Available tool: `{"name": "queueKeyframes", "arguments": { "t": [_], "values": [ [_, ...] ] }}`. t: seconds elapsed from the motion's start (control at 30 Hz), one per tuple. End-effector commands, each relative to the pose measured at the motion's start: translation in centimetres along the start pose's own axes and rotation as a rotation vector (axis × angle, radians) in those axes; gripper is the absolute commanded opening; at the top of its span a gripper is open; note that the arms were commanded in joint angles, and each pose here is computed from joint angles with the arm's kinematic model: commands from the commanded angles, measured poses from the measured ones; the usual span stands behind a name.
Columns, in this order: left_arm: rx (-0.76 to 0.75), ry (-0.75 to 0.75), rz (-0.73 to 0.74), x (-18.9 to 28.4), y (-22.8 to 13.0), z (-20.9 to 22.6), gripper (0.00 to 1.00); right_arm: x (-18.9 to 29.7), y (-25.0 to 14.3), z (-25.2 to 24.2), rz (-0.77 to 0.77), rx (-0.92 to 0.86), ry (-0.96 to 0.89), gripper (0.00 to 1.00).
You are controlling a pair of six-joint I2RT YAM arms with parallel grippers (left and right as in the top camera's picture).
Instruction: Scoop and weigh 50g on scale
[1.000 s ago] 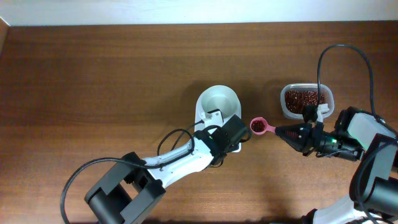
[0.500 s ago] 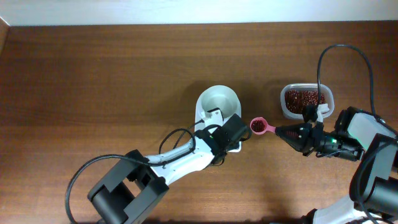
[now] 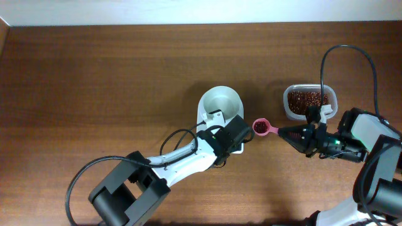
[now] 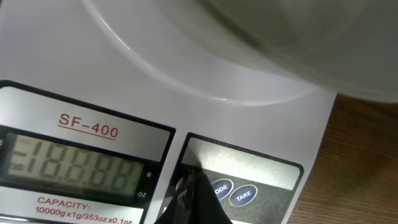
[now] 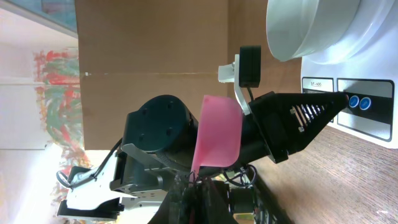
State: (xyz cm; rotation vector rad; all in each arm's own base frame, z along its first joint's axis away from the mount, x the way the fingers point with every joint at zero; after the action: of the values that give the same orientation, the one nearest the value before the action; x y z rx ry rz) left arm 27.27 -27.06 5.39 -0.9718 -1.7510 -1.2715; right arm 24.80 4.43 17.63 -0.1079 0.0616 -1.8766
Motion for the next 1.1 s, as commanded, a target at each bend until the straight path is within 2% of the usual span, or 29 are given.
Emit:
{"name": "queueKeyframes", "arguments": {
  "t": [0.0, 0.07, 0.17, 0.23, 0.33, 0.5, 0.6, 0.73, 0.87, 1.0, 1.07],
  "values": [
    [0.010, 0.039, 0.028, 0.4, -0.2, 1.3, 0.00, -0.1, 0.1, 0.1, -0.015, 0.008, 0.017, 0.04],
    [0.008, 0.041, 0.029, 2.5, 0.1, 1.7, 0.00, -0.1, 0.1, 0.1, -0.015, 0.008, 0.017, 0.04],
    [-0.070, 0.017, 0.015, 6.6, 0.8, 2.3, 0.00, -0.1, 0.2, 0.1, -0.015, 0.017, 0.017, 0.04],
    [-0.119, -0.015, -0.015, 9.7, 1.4, 2.7, 0.00, -0.1, 0.3, 0.0, -0.016, 0.032, 0.016, 0.04],
    [-0.108, 0.008, -0.117, 12.5, 2.9, 4.0, 0.00, -0.1, 0.3, -0.1, -0.016, 0.040, 0.015, 0.04],
    [-0.105, 0.063, -0.190, 12.9, 3.9, 4.8, 0.00, -0.1, 0.3, -0.2, -0.011, 0.050, 0.010, 0.04],
    [-0.221, 0.077, -0.206, 13.4, 4.3, 5.0, 0.00, -0.1, 0.3, -0.3, -0.008, 0.063, 0.007, 0.04],
    [-0.335, 0.080, -0.291, 16.4, 7.5, 7.4, 0.01, -0.1, 0.4, -0.4, -0.009, 0.073, 0.006, 0.04],
    [-0.445, -0.084, -0.316, 20.0, 8.9, 8.7, 0.10, -0.1, 0.4, -0.4, -0.009, 0.073, 0.006, 0.04],
    [-0.663, -0.390, -0.286, 23.0, 8.4, 9.2, 0.25, -0.1, 0.4, -0.4, -0.009, 0.074, 0.006, 0.04],
    [-0.714, -0.385, -0.230, 23.2, 8.0, 10.7, 0.31, -0.1, 0.4, -0.4, -0.009, 0.074, 0.006, 0.04]
  ]
}}
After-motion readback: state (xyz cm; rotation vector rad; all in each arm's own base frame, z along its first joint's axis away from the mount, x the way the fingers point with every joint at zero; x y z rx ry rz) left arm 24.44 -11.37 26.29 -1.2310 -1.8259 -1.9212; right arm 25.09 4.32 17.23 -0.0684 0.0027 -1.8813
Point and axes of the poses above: each gripper's point midway between its finger pads, its own x axis back along the fingers, its own z axis along the line the jaws close on, y = z × x, the point moved 4 cm from there along x, back along the fingers, and after that the axes turned 6 degrees about -x, right-handed, at the moved point
